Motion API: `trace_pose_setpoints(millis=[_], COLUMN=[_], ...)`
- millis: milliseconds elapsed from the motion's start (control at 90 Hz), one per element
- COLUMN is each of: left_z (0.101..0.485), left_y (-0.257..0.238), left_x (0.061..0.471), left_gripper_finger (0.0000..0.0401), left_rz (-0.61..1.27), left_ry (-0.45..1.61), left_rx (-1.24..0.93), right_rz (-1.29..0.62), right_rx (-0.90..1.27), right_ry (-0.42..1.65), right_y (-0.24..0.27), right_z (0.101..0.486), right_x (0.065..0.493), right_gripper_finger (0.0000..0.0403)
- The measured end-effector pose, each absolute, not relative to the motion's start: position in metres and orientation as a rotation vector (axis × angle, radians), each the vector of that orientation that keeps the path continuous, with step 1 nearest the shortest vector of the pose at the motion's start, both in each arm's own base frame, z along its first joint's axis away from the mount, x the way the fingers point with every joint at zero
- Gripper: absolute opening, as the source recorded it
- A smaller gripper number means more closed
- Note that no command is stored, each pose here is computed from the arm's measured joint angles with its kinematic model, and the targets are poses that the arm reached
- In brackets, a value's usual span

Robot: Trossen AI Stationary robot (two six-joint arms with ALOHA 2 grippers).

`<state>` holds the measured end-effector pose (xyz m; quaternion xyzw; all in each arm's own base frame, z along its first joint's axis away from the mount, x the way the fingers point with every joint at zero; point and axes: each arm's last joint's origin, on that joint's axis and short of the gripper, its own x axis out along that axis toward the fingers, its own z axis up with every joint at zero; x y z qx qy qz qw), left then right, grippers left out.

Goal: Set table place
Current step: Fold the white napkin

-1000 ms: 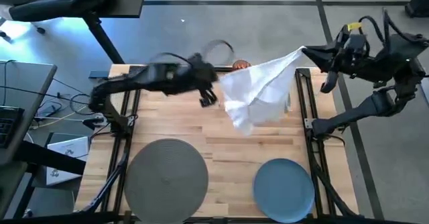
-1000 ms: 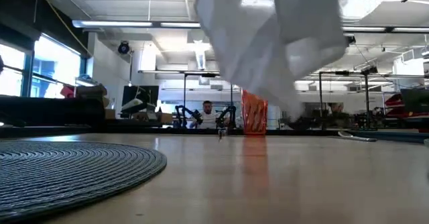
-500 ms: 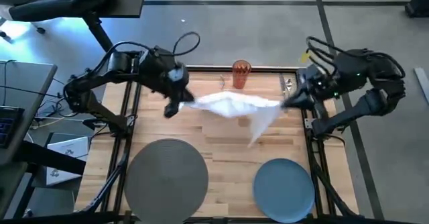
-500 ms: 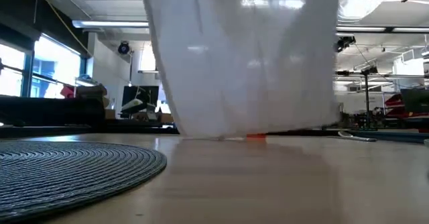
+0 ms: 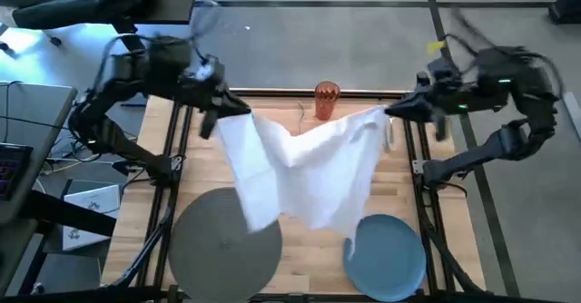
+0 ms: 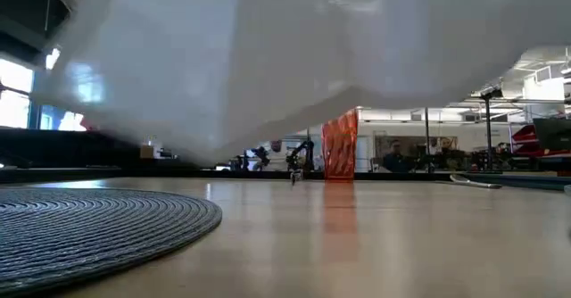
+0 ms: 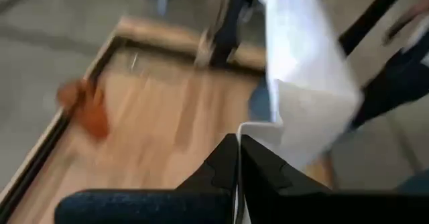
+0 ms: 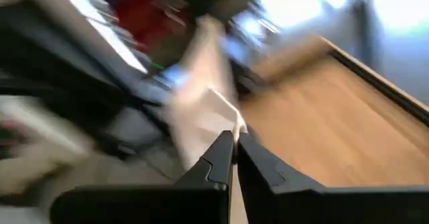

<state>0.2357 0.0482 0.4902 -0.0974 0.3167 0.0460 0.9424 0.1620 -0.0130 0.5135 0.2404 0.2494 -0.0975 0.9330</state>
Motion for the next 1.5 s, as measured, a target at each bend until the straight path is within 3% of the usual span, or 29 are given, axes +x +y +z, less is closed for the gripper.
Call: trace_pose_setpoints(millis=[356, 600, 711, 1011, 1133, 1256, 1322, 1411, 1500], left_z=[0.371, 0.359, 0.360, 0.362, 0.368, 0.386, 0.403, 0.428, 0.440], left_y=[0.093, 0.100, 0.103, 0.076, 0.051, 0.026, 0.019, 0.016, 0.028], left_x=[0.294, 0.300, 0.301, 0.286, 0.270, 0.250, 0.244, 0.236, 0.234], left_gripper_finger=[0.0000, 0.0000, 0.0000, 0.0000, 0.0000, 0.0000, 0.0000, 0.0000, 0.0000], left_rz=[0.491, 0.558, 0.548, 0.290, -0.016, -0.370, -0.459, -0.464, -0.373], left_ry=[1.136, 1.127, 1.106, 1.166, 1.190, 1.142, 1.072, 0.946, 0.823], left_rx=[0.219, 0.288, 0.271, 0.112, -0.146, -0.520, -0.661, -0.684, -0.627], right_rz=[-0.587, -0.744, -0.729, -0.420, -0.043, 0.406, 0.588, 0.642, 0.506], right_rx=[0.309, 0.219, 0.170, 0.284, 0.490, 0.836, 0.975, 0.896, 0.797], right_ry=[1.060, 1.120, 1.153, 1.179, 1.143, 1.065, 1.004, 0.821, 0.651], right_y=[-0.055, -0.068, -0.073, -0.056, -0.035, -0.010, -0.002, -0.001, -0.014], right_z=[0.374, 0.341, 0.331, 0.323, 0.331, 0.348, 0.365, 0.394, 0.415], right_x=[0.201, 0.202, 0.202, 0.204, 0.199, 0.197, 0.197, 0.198, 0.196], right_gripper_finger=[0.0000, 0.0000, 0.0000, 0.0000, 0.0000, 0.0000, 0.0000, 0.0000, 0.0000])
